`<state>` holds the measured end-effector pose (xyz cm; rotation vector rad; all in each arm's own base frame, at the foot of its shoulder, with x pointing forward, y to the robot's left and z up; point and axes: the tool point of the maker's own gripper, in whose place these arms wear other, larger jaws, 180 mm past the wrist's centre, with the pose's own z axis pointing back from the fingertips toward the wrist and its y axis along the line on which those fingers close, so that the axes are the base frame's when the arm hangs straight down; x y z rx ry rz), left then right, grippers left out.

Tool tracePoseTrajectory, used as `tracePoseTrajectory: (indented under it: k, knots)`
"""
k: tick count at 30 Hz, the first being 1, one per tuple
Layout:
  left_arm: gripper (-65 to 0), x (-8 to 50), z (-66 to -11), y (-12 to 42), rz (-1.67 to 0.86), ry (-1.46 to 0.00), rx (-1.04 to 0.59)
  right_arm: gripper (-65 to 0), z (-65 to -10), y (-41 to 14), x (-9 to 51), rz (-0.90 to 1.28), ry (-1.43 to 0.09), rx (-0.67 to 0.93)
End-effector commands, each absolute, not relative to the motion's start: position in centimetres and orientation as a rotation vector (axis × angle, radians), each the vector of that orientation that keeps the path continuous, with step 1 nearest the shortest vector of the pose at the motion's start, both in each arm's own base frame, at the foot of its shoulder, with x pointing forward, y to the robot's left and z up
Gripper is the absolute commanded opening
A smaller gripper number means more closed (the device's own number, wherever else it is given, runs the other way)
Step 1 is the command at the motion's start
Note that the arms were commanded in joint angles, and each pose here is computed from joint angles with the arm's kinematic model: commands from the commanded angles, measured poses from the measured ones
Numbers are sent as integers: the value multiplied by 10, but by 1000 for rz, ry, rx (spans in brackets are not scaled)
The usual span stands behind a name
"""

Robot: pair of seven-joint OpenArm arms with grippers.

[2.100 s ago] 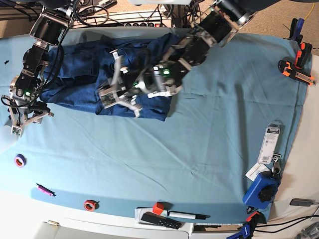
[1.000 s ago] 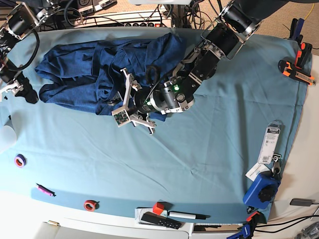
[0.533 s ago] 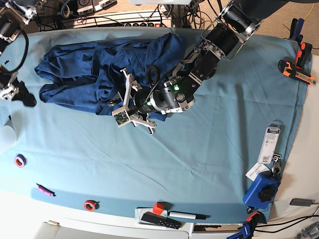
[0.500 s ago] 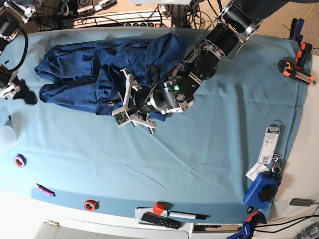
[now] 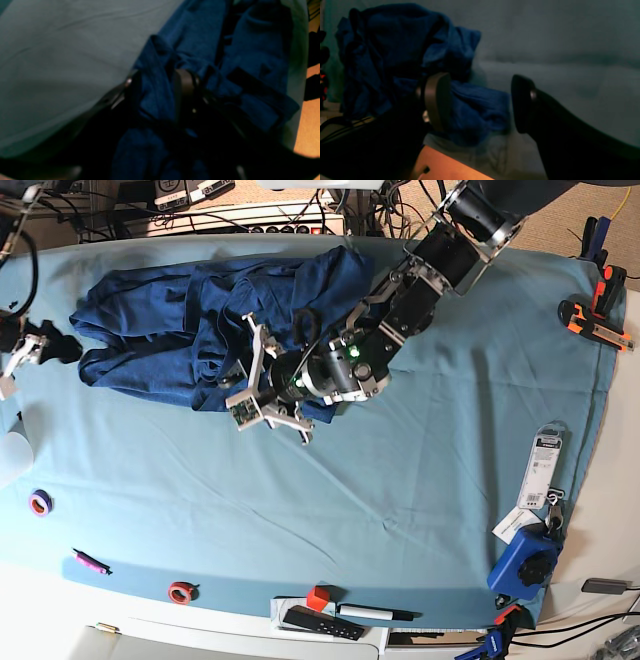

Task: Layout the t-shirt on the table in an organized manner, then fold the t-shirt properly
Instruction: 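Move the right gripper to the shirt's other end and grasp it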

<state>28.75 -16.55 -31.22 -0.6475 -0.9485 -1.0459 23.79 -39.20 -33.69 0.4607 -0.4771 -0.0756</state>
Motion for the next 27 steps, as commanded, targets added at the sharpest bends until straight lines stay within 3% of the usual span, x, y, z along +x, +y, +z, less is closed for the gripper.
tracePoseTrajectory:
  k: [1, 10, 27]
  knots:
    - [-420, 293, -291, -174, -1041, -1016, -681, -281, -321, -398, 248, -55, -518, 447]
    - [-420, 293, -290, -174, -1041, -1017, -682, -281, -355, -362, 238, -30, -430, 520]
    - [-420, 293, -290, -174, -1041, -1017, -682, -281, -379, -325, 236, -55, -427, 619]
